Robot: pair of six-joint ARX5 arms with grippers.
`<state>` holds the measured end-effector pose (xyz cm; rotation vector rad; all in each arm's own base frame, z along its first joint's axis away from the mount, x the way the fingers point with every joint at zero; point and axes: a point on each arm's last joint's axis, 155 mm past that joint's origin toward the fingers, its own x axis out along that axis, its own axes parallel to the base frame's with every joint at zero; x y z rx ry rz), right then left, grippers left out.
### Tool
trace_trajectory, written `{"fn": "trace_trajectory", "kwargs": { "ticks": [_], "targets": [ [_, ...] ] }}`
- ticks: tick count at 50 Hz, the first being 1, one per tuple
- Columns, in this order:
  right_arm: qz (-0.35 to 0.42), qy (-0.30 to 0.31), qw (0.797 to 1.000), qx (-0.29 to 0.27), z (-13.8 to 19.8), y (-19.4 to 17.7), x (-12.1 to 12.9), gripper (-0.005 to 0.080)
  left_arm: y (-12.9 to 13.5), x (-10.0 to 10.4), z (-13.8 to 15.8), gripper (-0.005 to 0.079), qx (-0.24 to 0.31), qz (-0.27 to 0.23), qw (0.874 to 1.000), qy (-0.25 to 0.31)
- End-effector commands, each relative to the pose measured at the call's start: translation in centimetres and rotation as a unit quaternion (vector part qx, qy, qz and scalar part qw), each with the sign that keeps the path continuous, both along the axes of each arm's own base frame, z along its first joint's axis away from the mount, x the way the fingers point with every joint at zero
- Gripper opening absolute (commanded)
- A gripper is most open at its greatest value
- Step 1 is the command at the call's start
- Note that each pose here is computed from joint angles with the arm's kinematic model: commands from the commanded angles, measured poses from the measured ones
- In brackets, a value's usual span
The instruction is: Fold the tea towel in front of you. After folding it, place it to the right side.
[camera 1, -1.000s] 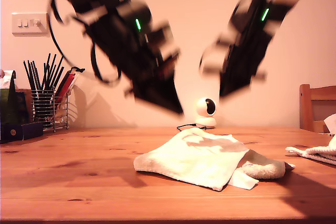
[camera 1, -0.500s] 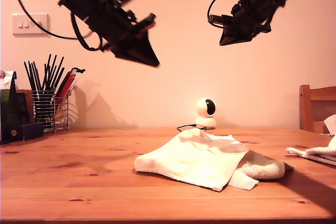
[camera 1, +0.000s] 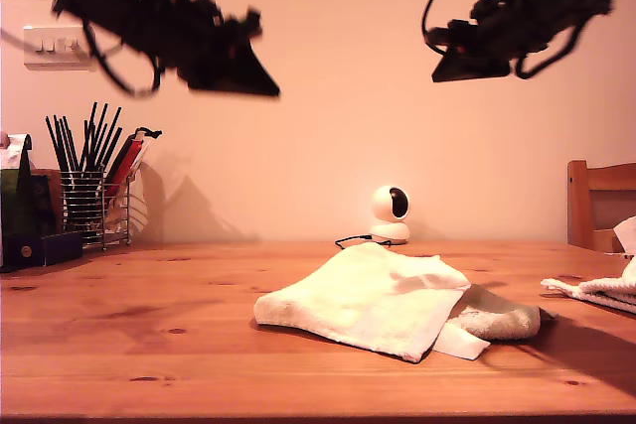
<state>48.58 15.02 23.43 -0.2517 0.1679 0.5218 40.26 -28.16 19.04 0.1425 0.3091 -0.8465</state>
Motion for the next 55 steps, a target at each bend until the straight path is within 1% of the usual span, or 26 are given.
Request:
{"fn": "trace_trajectory", "kwargs": {
  "ticks": [1, 4, 6, 11, 14, 18, 20, 21, 23, 25, 27, 29, 30, 31, 35, 55],
  "targets": [
    [0.008, 0.001, 1.0, -0.018, -1.3, -0.1, -1.7, -0.0011, -1.2, -2.0, -0.6, -0.0019, 0.001, -0.014, 1.0, 0.003],
    [0.002, 0.0, 1.0, -0.024, -1.5, -0.6, -2.8, -0.0011, -2.1, -3.3, -1.7, -0.0019, 0.013, -0.021, 1.0, 0.013],
    [-0.009, 0.001, 0.999, -0.038, -2.0, -1.2, -3.3, -0.0011, -2.9, -4.2, -2.4, -0.0019, 0.023, -0.029, 0.999, 0.022],
    [-0.017, 0.025, 0.998, -0.05, -3.1, -1.7, -4.5, -0.0011, -4.8, -6.4, -3.6, -0.0019, 0.048, -0.041, 0.997, 0.033],
    [-0.016, 0.029, 0.998, -0.055, -3.1, -1.6, -4.7, -0.0011, -5.6, -7.4, -4.2, -0.0019, 0.066, -0.042, 0.996, 0.034],
    [-0.017, 0.019, 0.998, -0.06, -2.8, -1.7, -4.7, -0.0011, -6.2, -8.4, -5.1, -0.0017, 0.087, -0.039, 0.995, 0.038],
    [-0.018, 0.018, 0.998, -0.061, -2.7, -1.8, -4.6, -0.0011, -6.5, -9.1, -5.5, 0.0006, 0.095, -0.044, 0.994, 0.043],
    [-0.019, 0.016, 0.998, -0.06, -2.6, -1.8, -4.6, -0.0011, -6.7, -9.4, -5.8, 0.0034, 0.093, -0.043, 0.993, 0.052],
    [-0.019, 0.014, 0.998, -0.06, -2.5, -1.8, -4.5, -0.0011, -6.9, -9.9, -6.1, 0.0135, 0.091, -0.043, 0.993, 0.064],
    [-0.02, 0.012, 0.998, -0.058, -2.4, -1.8, -4.5, -0.0011, -7.0, -10.2, -6.5, 0.0294, 0.092, -0.04, 0.992, 0.075],
    [-0.021, 0.008, 0.998, -0.056, -2.2, -1.8, -4.4, -0.0011, -7.1, -10.4, -7.0, 0.0427, 0.097, -0.036, 0.991, 0.08],
    [-0.021, 0.004, 0.998, -0.056, -2.0, -1.8, -4.4, -0.0011, -7.0, -10.2, -7.4, 0.0512, 0.096, -0.017, 0.991, 0.09],
    [-0.021, 0.002, 0.998, -0.056, -1.9, -1.8, -4.3, -0.0011, -6.9, -10.2, -7.6, 0.053, 0.101, -0.011, 0.991, 0.088],
    [-0.021, 0.001, 0.998, -0.055, -1.9, -1.7, -4.3, -0.0011, -6.9, -10.1, -7.8, 0.0536, 0.1, -0.001, 0.991, 0.094],
    [-0.018, -0.001, 0.998, -0.055, -1.8, -1.5, -4.4, -0.0011, -6.9, -10.1, -8.7, 0.0536, 0.107, 0.013, 0.989, 0.099],
    [-0.018, 0.002, 0.998, -0.054, -1.9, -1.5, -4.4, -0.0011, -9.0, -11.9, -12.9, 0.0536, 0.137, 0.005, 0.982, 0.129]
  ]
}}
